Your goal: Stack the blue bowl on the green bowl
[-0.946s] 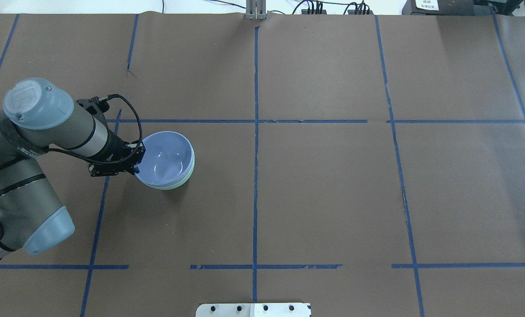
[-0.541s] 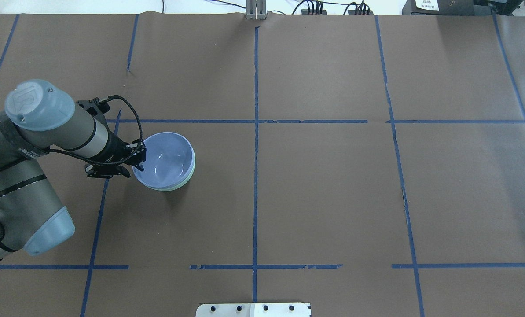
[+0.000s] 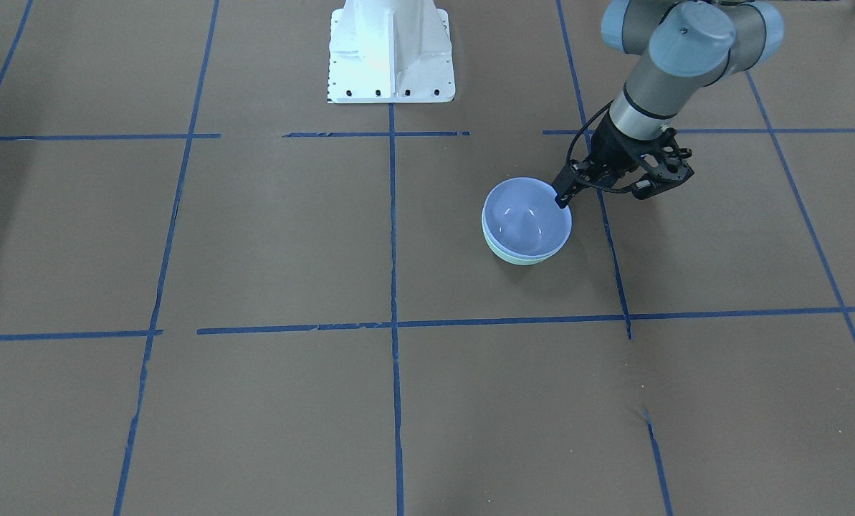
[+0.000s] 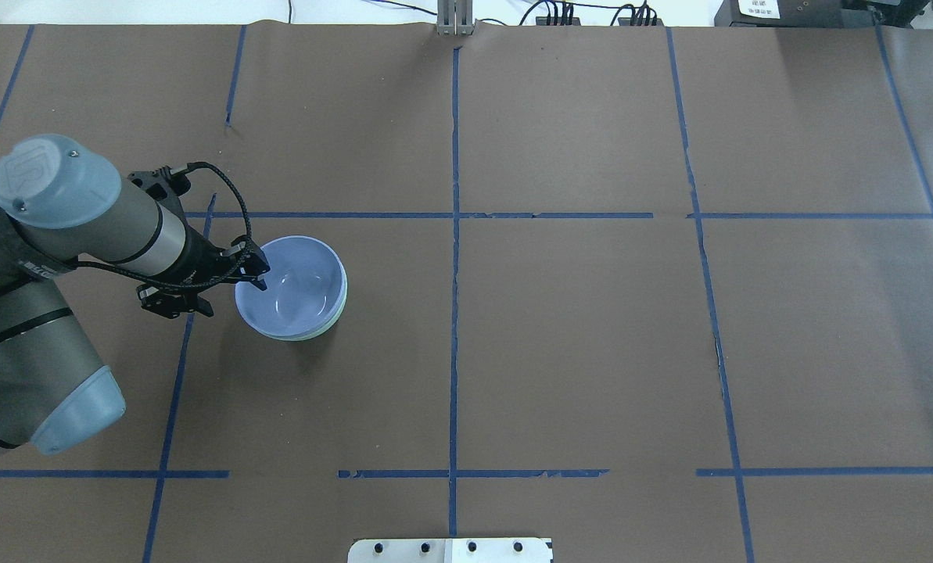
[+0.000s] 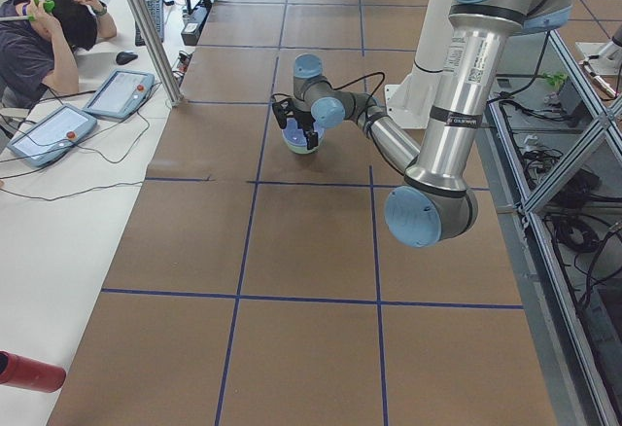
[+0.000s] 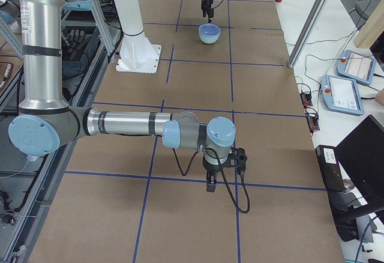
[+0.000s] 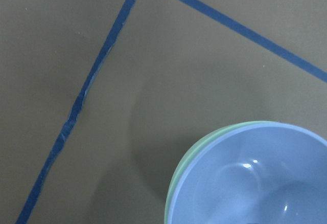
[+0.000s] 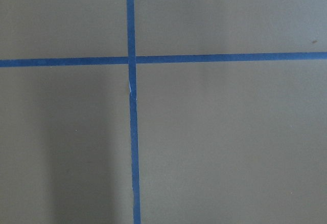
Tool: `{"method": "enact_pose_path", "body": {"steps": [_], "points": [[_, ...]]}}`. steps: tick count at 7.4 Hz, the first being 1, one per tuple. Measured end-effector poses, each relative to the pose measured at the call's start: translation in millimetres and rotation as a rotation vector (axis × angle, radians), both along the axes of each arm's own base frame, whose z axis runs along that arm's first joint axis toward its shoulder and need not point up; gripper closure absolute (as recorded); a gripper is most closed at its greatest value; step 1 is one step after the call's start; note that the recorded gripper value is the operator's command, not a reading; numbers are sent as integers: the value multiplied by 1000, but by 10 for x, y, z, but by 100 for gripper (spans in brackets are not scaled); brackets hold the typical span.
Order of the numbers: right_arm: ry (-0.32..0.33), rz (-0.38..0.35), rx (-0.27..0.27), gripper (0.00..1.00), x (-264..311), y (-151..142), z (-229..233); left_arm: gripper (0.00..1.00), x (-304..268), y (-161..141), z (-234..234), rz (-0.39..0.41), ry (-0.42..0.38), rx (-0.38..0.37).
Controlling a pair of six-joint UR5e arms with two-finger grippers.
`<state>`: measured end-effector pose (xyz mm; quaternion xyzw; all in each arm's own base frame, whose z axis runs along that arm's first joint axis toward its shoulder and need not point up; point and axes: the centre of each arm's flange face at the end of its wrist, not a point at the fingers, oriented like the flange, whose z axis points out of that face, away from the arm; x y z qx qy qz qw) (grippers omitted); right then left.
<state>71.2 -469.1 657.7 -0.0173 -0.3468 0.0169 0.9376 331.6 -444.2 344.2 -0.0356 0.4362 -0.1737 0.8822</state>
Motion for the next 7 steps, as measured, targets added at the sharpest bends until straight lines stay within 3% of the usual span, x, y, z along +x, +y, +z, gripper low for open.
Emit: {"method": "enact_pose_path", "body": {"steps": [3, 5, 7], "points": [[0, 0, 0, 0, 3, 0, 0, 0, -1498, -232, 836, 152, -90, 228], [0, 2, -1, 0, 5, 3, 2, 0, -2530, -65, 1600, 274, -181, 361], [0, 1, 0, 0, 1, 0, 0, 0, -3326, 110, 2306, 347, -247, 417]]}}
